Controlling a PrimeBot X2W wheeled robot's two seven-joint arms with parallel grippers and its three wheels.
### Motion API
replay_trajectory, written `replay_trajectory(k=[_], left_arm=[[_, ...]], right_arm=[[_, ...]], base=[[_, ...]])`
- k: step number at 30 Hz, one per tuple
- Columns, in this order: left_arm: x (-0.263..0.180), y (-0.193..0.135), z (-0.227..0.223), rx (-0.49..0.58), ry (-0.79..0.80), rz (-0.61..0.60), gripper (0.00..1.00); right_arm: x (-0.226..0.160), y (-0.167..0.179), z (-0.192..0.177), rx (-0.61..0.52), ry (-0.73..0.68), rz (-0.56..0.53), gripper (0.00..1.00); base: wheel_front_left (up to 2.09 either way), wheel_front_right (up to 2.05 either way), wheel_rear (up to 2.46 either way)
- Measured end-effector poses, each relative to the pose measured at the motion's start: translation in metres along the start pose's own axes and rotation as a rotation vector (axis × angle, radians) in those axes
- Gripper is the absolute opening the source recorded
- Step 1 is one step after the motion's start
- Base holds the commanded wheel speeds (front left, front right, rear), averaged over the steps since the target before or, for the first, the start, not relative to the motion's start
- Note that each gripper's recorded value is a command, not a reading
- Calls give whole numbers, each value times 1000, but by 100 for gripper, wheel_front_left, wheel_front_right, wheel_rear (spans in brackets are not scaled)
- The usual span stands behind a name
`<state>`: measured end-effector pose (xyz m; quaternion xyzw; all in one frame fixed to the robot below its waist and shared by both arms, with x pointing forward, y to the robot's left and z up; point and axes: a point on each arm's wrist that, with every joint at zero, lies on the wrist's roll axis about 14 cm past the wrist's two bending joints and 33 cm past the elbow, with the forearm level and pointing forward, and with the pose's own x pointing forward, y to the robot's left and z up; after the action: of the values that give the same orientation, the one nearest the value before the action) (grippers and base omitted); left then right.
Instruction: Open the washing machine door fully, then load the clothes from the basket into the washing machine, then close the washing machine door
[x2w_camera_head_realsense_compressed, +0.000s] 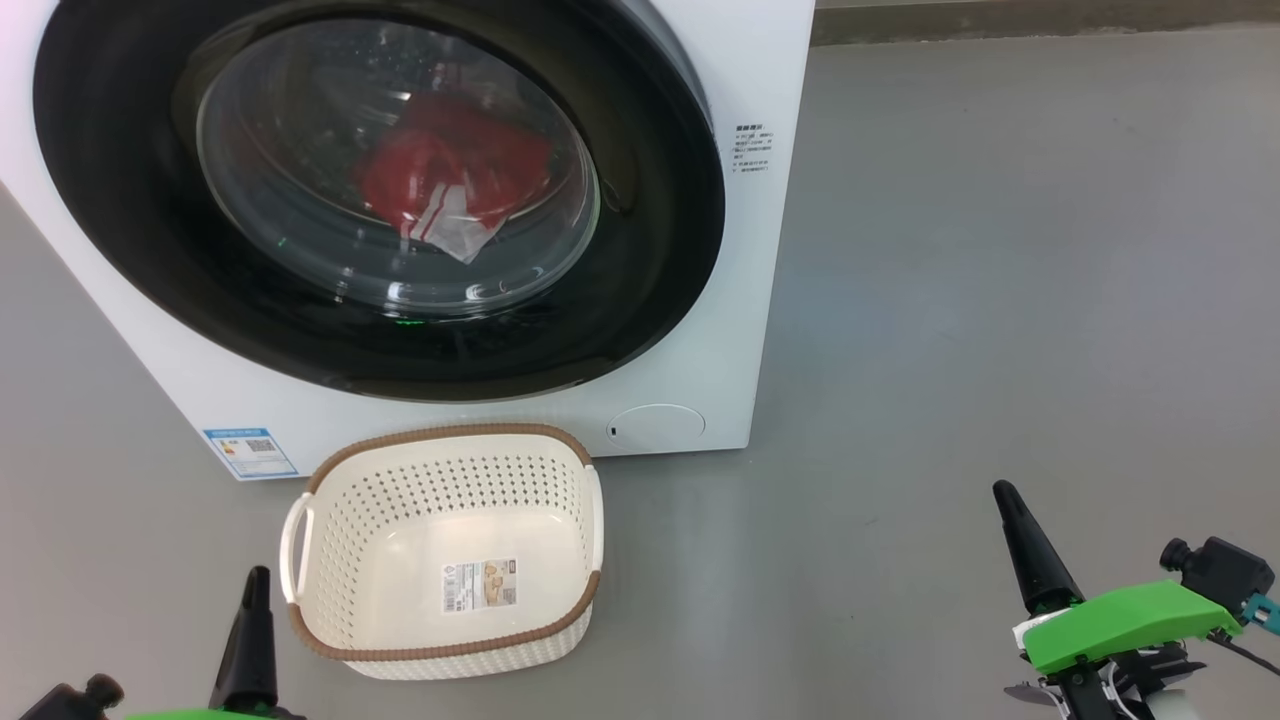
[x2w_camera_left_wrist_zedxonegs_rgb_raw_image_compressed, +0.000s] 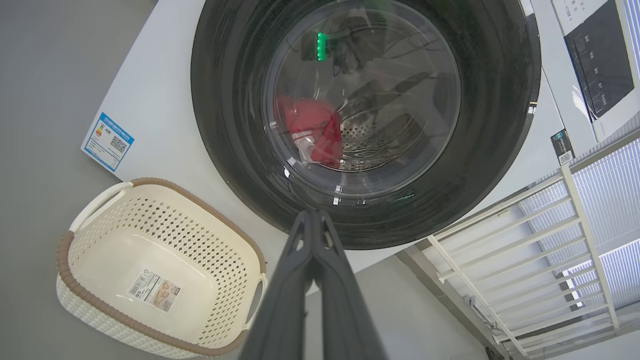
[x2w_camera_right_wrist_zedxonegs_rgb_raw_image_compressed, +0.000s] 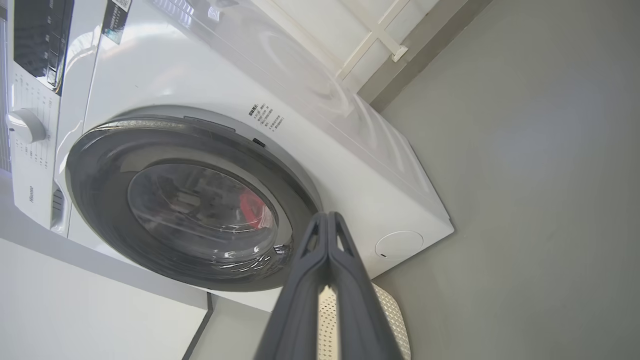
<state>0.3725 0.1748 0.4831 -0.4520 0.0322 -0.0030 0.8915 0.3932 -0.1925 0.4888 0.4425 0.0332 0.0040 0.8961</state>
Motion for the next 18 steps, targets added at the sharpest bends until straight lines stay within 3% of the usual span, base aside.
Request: replay_trajectory(k=[18], left_arm=[[-1,8,1,-194,8,33,0]], right_arm=[[0,0,6,205,-18,-11,0]], base=[[0,0,0]])
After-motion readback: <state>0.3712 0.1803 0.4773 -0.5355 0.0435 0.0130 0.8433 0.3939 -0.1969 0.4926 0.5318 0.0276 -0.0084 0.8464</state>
